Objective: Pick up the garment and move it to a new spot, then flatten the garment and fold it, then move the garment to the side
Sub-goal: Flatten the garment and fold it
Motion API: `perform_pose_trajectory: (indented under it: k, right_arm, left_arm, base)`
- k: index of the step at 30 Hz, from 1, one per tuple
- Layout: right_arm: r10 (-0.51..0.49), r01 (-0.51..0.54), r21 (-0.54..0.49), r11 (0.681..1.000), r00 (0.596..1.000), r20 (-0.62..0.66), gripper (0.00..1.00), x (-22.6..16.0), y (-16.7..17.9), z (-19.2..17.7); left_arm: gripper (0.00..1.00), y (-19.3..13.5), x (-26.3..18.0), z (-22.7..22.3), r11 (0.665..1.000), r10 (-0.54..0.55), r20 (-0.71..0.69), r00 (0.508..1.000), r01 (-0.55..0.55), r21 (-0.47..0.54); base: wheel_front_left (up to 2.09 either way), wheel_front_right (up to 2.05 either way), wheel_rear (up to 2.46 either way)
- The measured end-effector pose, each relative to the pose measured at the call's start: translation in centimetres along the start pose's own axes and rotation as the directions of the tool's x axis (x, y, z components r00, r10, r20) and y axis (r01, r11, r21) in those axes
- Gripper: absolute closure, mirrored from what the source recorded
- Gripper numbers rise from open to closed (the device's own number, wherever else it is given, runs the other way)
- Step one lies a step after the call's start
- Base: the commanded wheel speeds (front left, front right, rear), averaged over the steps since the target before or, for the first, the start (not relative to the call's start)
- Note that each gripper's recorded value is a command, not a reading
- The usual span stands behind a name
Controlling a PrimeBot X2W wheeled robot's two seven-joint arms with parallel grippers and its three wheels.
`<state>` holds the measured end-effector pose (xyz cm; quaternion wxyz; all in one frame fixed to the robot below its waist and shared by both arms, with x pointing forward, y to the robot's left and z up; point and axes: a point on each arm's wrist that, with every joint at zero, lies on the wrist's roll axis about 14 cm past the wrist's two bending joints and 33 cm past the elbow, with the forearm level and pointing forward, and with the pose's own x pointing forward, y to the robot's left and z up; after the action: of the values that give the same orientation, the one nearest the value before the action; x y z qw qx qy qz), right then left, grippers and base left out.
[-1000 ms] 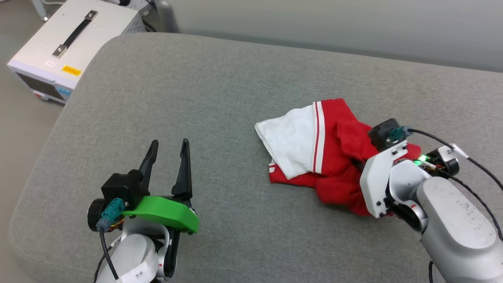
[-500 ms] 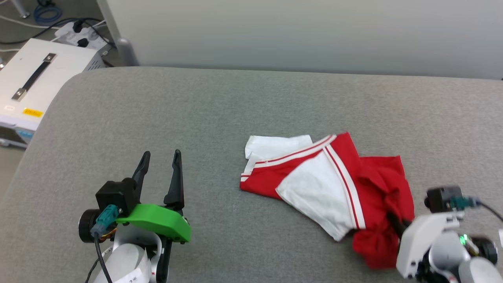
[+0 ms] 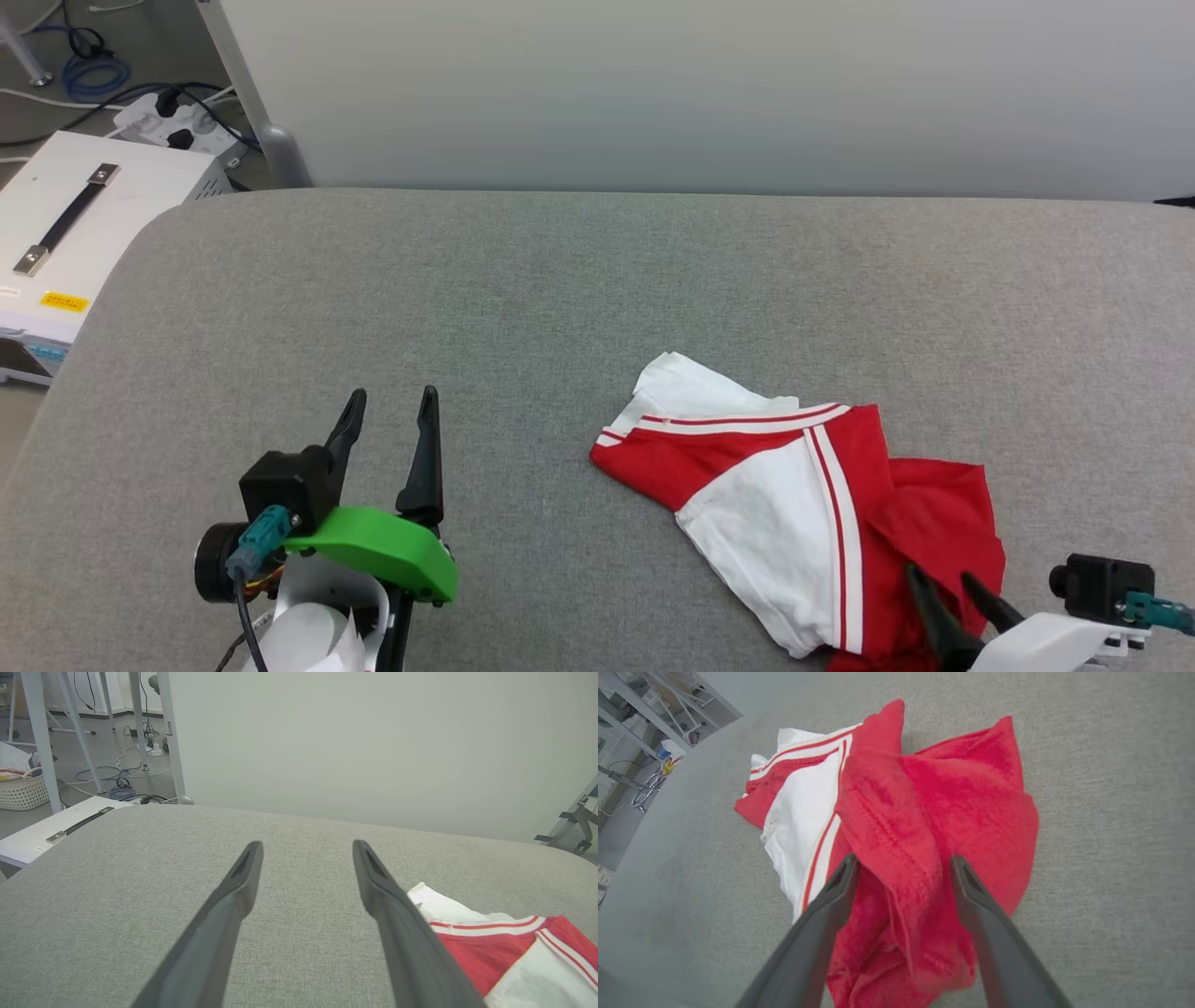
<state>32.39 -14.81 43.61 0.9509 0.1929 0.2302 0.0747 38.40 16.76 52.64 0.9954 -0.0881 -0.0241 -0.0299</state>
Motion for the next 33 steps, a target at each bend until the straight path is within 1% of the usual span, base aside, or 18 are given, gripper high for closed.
perform_pose_trajectory:
  k: [3,5,8,10,11,13,15,17,18,19,21,24,28,30,33]
  right_arm:
    - [0.020,-0.018,-0.017,1.000,0.995,0.102,0.00,0.0,0.6,2.4]
    - [0.035,-0.028,-0.048,0.998,0.987,0.155,0.00,0.0,1.1,3.8]
    - [0.072,-0.047,-0.139,0.989,0.981,0.180,0.00,0.1,2.0,5.1]
    - [0.120,-0.086,-0.234,0.968,0.983,0.136,0.00,0.5,3.3,5.0]
    - [0.145,-0.110,-0.265,0.958,0.983,0.116,0.00,0.6,4.0,4.9]
    - [0.206,-0.188,-0.341,0.921,0.978,0.016,0.00,1.2,5.9,3.7]
    - [0.248,-0.263,-0.393,0.881,0.965,-0.088,0.00,1.5,7.5,2.3]
    - [0.280,-0.342,-0.425,0.838,0.938,-0.203,0.00,1.6,8.8,0.5]
    - [0.287,-0.369,-0.432,0.823,0.926,-0.244,0.00,1.6,9.2,0.0]
    - [0.294,-0.404,-0.441,0.801,0.908,-0.297,0.00,1.6,9.7,-0.9]
    - [0.296,-0.461,-0.443,0.769,0.871,-0.391,0.00,1.7,10.2,-2.4]
    - [0.284,-0.515,-0.445,0.733,0.825,-0.488,0.00,2.0,10.5,-3.9]
    - [0.242,-0.557,-0.439,0.705,0.771,-0.590,0.00,2.7,9.9,-5.9]
    - [0.216,-0.568,-0.430,0.702,0.745,-0.631,0.00,3.2,9.2,-7.0]
    - [0.187,-0.577,-0.407,0.708,0.709,-0.680,0.00,3.7,8.3,-8.6]
  left_arm:
    - [0.00,0.1,-0.4,0.0,1.000,0.003,0.000,1.000,-0.003,0.001]
    - [0.00,0.2,-0.5,0.1,1.000,0.006,0.002,1.000,-0.006,0.001]
    - [0.00,0.4,-0.7,0.3,1.000,0.012,0.006,1.000,-0.012,0.000]
    - [0.00,0.5,-0.8,0.3,1.000,0.016,0.007,1.000,-0.016,0.000]
    - [0.00,0.5,-0.8,0.3,1.000,0.019,0.006,1.000,-0.019,0.000]
    - [0.00,0.7,-0.8,0.2,1.000,0.025,0.005,1.000,-0.025,0.000]
    - [0.00,0.7,-0.7,0.1,1.000,0.027,0.001,1.000,-0.027,-0.005]
    - [0.00,0.7,-0.6,-0.2,1.000,0.028,-0.006,1.000,-0.029,-0.007]
    - [0.00,0.8,-0.6,-0.2,1.000,0.029,-0.009,1.000,-0.029,-0.007]
    - [0.00,0.8,-0.6,-0.4,0.999,0.031,-0.013,0.999,-0.031,-0.008]
    - [0.00,1.0,-0.5,-0.7,0.999,0.037,-0.020,0.999,-0.037,-0.008]
    - [0.00,1.3,-0.3,-1.0,0.999,0.046,-0.028,0.999,-0.046,-0.009]
    - [0.00,1.6,0.2,-1.4,0.998,0.059,-0.034,0.998,-0.059,-0.011]
    - [0.00,1.8,0.4,-1.8,0.998,0.063,-0.039,0.997,-0.064,-0.011]
    - [0.00,2.2,0.7,-2.2,0.997,0.075,-0.046,0.996,-0.075,-0.012]
  base:
    - [0.00,0.00,0.00]
    - [0.00,0.00,0.00]
    - [0.00,0.00,0.00]
    - [0.00,0.00,0.00]
    - [0.00,0.00,0.00]
    - [0.00,0.00,0.00]
    - [0.00,0.00,0.00]
    - [0.00,0.00,0.00]
    - [0.00,0.00,0.00]
    - [0.00,0.00,0.00]
    - [0.00,0.00,0.00]
    - [0.00,0.00,0.00]
    - [0.00,0.00,0.00]
    - [0.00,0.00,0.00]
    - [0.00,0.00,0.00]
